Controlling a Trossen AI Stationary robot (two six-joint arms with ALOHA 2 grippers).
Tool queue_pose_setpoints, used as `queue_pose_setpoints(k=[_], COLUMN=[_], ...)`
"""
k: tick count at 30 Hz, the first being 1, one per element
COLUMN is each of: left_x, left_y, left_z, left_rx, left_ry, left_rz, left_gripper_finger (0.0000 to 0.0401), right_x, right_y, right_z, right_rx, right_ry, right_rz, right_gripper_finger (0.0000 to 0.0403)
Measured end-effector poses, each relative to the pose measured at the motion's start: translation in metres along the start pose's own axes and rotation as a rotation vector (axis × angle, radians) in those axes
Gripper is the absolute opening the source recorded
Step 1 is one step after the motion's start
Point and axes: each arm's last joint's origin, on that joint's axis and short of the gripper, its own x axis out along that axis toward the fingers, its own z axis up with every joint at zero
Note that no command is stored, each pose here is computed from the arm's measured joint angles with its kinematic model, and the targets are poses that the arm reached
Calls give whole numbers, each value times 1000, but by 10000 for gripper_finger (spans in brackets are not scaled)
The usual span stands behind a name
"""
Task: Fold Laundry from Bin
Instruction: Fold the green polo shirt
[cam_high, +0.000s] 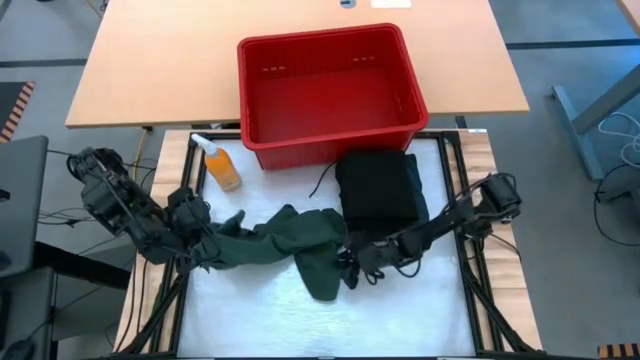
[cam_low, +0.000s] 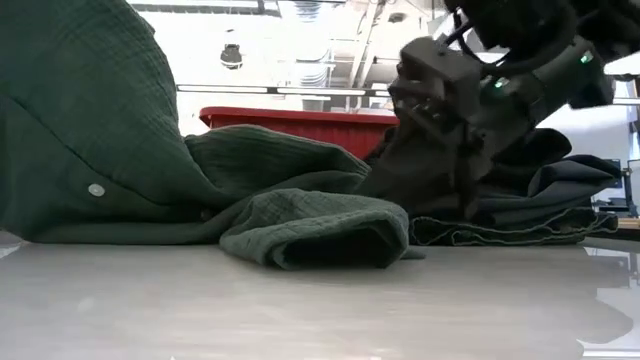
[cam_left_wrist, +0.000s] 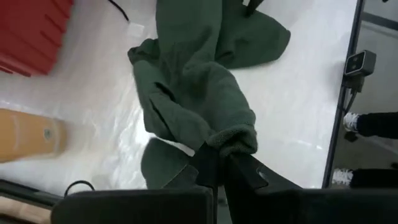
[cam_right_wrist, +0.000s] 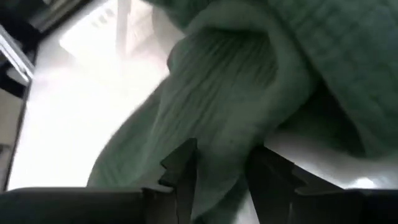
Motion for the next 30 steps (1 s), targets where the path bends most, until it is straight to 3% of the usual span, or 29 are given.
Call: queue_pose_setpoints(k=[4,8,11,14,17,20,25,30], left_x=[1,2,1,-1,-11,-31,-71,-108], left_y=[-1,-1,-6,-11,-8,6,38,64], left_z=[1,1,2,7,13,20,30,34], left_rx=[6,-1,22,88,133,130,34,-81], left_ry=[-8,-32,-84,-163,-253,-399,-658,-850], left_rz=[12,28,9,-21,-18,49,185,225], left_gripper_finger=[0,0,0,0,0,0,0,0], right_x=[12,9,-9,-46,-96,-151,-232,-283], right_y=[-2,10,24,36,37,29,18,17], right_z=[0,11,31,59,85,111,159,193], right_rx=[47,-8,-49,-152,-354,-528,-609,-648], right_ry=[-31,-49,-66,-80,-15,5,-203,-371], right_rz=[8,69,161,184,79,-118,-354,-389], right_gripper_finger=[124,24,21,19,18,18,18,18])
